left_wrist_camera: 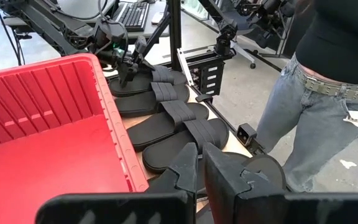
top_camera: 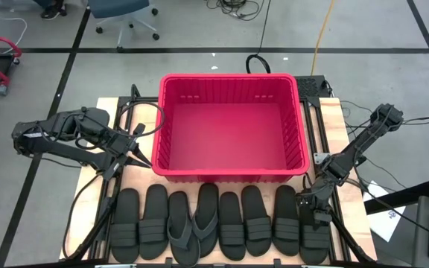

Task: Pick and place slides into bin
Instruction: Put the black slide into the red bin

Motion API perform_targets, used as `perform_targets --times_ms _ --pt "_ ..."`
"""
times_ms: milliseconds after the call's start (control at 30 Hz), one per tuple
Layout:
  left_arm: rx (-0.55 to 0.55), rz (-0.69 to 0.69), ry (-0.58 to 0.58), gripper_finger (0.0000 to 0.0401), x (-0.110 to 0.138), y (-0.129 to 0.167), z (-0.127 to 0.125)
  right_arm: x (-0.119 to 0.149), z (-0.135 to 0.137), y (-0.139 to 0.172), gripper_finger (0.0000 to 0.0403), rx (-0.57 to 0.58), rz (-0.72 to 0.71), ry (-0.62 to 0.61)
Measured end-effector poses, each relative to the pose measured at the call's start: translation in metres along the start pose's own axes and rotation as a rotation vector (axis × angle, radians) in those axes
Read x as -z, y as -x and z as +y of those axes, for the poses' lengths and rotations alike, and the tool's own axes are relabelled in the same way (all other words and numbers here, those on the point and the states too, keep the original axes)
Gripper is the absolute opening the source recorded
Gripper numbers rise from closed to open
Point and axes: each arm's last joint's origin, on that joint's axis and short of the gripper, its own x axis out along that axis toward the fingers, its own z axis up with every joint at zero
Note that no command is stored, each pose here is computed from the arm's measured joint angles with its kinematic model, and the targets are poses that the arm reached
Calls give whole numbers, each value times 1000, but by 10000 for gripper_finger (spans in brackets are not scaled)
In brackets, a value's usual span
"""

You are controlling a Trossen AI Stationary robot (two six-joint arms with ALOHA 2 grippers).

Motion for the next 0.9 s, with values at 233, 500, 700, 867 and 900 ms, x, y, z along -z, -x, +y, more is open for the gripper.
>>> perform_targets --times_ms 233,500,700,867,900 --pt "0 0 39 26 0 0 0 0 0 0 3 0 -1 -16" --pt "0 0 81 26 0 0 0 0 0 0 2 -2 1 -65" --pt "1 0 80 26 0 0 0 -1 7 0 1 -65 -5 -46" --pt "1 0 81 26 0 0 0 0 11 0 1 -101 4 -98" --pt "1 0 82 26 0 0 0 0 13 0 1 -114 7 -99"
